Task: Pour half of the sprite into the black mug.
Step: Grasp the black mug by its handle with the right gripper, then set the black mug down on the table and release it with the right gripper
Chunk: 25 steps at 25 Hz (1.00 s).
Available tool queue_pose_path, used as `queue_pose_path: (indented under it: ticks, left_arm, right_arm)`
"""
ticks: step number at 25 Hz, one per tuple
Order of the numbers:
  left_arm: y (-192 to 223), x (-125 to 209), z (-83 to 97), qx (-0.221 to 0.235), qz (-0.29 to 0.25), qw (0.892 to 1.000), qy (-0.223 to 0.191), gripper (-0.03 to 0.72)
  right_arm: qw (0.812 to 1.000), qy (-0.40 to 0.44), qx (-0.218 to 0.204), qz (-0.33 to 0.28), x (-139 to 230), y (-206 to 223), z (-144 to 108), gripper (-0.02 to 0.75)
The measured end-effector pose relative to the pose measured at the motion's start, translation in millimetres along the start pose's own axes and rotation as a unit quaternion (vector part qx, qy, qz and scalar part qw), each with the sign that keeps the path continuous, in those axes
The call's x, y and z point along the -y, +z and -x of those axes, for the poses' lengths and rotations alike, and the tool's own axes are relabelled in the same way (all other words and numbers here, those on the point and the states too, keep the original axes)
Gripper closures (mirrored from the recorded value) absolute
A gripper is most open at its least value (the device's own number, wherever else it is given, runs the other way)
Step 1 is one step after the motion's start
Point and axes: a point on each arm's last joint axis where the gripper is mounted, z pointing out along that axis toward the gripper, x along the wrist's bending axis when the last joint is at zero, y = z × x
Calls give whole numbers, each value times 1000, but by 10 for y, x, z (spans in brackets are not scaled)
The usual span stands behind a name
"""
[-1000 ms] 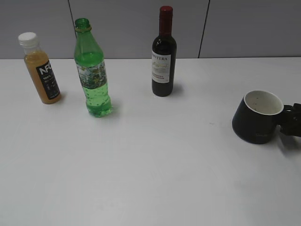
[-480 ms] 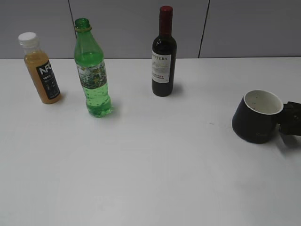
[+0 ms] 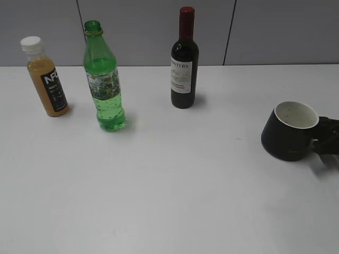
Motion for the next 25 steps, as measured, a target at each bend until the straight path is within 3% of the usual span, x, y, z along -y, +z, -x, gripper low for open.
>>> queue_pose_path:
  ticks: [4,17,25]
  left_arm:
    - [0,0,0,0,0,1000,0,167]
    - [0,0,0,0,0,1000,0,167]
    - [0,-1,0,0,0,1000,0,167]
  right_arm:
    - [1000,-2,1,-1,0,3,5,676]
    - [1000,-5,-14,12,-292,-82,-41,688]
    - [996,-34,-85,18,-429,9,-401,688]
